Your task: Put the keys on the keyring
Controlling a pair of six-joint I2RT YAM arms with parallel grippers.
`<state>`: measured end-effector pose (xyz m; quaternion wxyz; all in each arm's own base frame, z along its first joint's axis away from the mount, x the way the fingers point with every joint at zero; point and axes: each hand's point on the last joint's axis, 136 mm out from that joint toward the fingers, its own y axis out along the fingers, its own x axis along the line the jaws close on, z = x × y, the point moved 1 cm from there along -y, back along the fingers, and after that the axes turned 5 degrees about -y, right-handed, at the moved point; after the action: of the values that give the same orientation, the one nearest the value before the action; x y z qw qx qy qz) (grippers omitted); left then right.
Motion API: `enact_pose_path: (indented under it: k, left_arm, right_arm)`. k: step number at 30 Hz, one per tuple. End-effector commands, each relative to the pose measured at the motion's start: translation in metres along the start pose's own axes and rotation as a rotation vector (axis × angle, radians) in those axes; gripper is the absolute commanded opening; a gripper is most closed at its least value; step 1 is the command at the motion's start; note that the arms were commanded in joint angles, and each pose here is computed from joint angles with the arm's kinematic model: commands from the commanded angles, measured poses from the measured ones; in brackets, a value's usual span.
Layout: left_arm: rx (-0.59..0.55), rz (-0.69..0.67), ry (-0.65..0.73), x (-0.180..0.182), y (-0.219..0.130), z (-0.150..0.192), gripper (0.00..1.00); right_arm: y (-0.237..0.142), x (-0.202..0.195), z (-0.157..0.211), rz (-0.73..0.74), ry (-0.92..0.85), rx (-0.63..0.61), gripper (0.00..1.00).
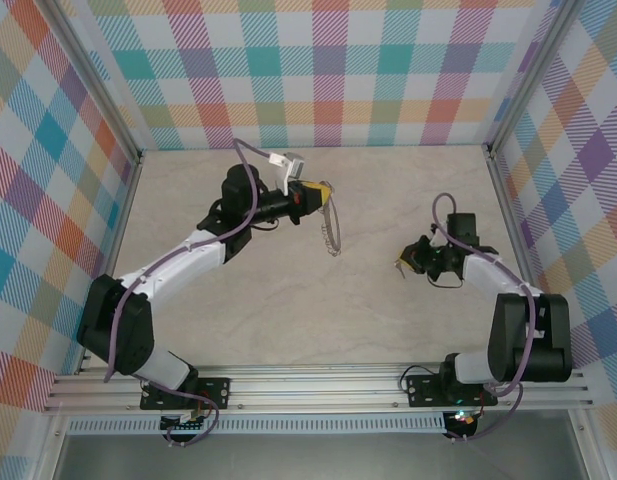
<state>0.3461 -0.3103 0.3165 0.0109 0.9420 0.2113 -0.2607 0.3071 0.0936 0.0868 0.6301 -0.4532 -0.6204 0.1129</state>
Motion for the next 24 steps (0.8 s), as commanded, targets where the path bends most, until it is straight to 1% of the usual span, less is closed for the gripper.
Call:
enact_pose_path:
  k: [1,5,13,19,22,24]
  left_arm:
    - [-0.019,-0.012,0.033,-0.005,-0.007,-0.001,0.0]
    - [-0.027,-0.027,0.032,-0.004,-0.012,0.001,0.0]
    - [-0.036,-0.039,0.034,-0.004,-0.018,0.005,0.0]
    - [-0.031,-0.037,0.033,-0.005,-0.018,0.007,0.0]
    - [-0.032,-0.036,0.031,-0.005,-0.018,0.008,0.0]
    - [-0.032,-0.033,0.027,-0.005,-0.018,0.008,0.0]
  right_arm:
    - [0.012,0.011,0.009,0.046,-0.144,0.05,0.0]
    - [0.028,0.004,0.028,0.136,-0.203,0.106,0.0]
    - [0.05,-0.012,0.05,0.268,-0.279,0.192,0.0]
    - [0.06,-0.013,0.058,0.3,-0.295,0.228,0.0]
    - [0.055,-0.009,0.056,0.3,-0.289,0.213,0.15]
    - [0.046,-0.004,0.053,0.305,-0.285,0.186,0.28]
